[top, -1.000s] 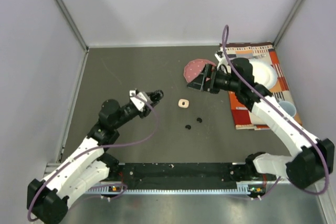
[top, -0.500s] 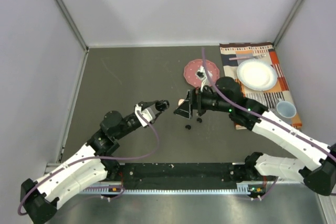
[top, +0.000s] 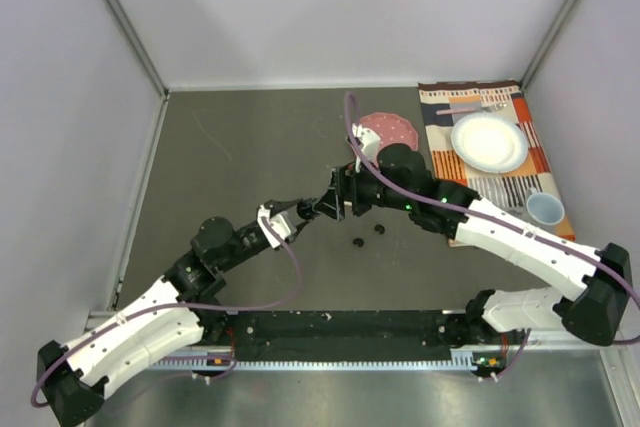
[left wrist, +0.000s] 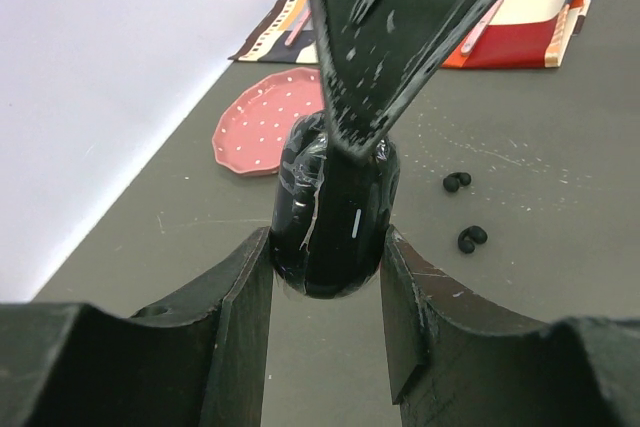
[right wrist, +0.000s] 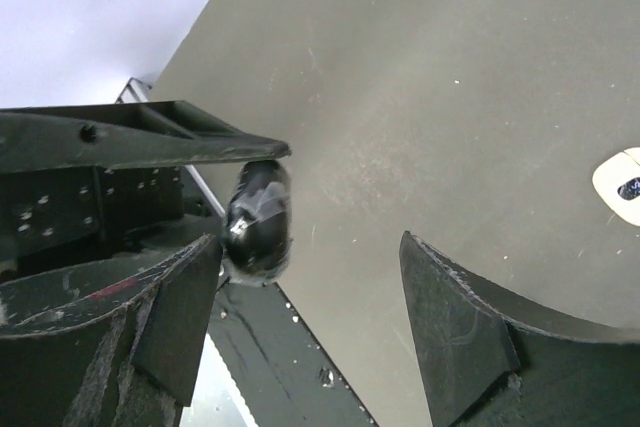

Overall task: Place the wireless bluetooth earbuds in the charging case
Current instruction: Pass from the left arm to the right

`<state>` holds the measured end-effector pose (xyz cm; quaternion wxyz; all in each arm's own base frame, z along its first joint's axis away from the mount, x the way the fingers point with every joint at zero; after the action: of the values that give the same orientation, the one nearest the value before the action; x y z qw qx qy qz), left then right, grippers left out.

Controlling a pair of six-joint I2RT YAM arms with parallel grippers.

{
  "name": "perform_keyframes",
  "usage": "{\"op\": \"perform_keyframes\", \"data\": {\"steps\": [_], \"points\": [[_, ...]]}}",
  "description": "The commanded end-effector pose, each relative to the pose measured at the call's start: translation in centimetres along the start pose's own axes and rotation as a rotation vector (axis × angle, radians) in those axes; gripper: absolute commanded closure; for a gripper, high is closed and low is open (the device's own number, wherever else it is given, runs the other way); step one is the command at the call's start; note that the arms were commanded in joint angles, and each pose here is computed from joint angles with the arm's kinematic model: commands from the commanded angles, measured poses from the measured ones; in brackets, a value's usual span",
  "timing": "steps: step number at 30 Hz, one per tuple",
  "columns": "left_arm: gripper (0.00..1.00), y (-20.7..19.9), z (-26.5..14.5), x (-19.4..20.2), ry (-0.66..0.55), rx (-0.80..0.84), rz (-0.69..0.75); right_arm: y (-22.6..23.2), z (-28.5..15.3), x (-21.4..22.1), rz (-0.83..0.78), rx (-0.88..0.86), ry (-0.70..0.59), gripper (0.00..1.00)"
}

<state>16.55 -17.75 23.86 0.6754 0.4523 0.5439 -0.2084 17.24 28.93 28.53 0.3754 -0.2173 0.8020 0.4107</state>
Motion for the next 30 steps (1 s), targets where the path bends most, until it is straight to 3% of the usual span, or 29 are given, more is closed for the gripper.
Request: {"op": "perform_keyframes", "data": {"steps": [1,4,15,25,26,27,30], "points": [[1.0,-0.2,-0.5,-0.9,-0.055,-0.011,-0.018,0.8,0.9,-1.5,-0.006,-0.014,-0.044,0.32],[1.0,-0.2,-0.8,-1.1,-0.064,-0.011,-0.021,1.0,1.5,-1.4,0.004,-0.031,-0.035,0.4],[1.0,-0.3,-0.8,-1.3,-0.077,-0.007,-0.039,1.4,2.5,-0.2,0.021,-0.112,0.016,0.43],[0.99,-0.5,-0.5,-1.4,-0.089,-0.001,-0.064,1.7,1.9,-0.1,0.009,-0.156,-0.023,0.89],[0.96,-0.5,-0.6,-1.5,-0.093,-0.002,-0.07,1.9,1.8,0.0,-0.001,-0.178,-0.019,0.94],[0.87,-0.5,-0.6,-1.8,-0.105,-0.003,-0.079,1.7,1.8,0.6,-0.006,-0.184,-0.013,0.99],[0.78,-0.6,-0.7,-2.2,-0.129,0.004,-0.1,1.6,1.2,1.0,-0.032,-0.211,-0.045,1.0]]}}
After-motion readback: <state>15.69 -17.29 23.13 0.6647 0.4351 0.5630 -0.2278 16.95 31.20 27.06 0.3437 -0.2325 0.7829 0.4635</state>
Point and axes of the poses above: each gripper's point midway between its finger pads, its own z axis out along the fingers, its own y axis along the line the jaws close on, x = y × z, the point moved 6 cm from there along -z, back along the fingers
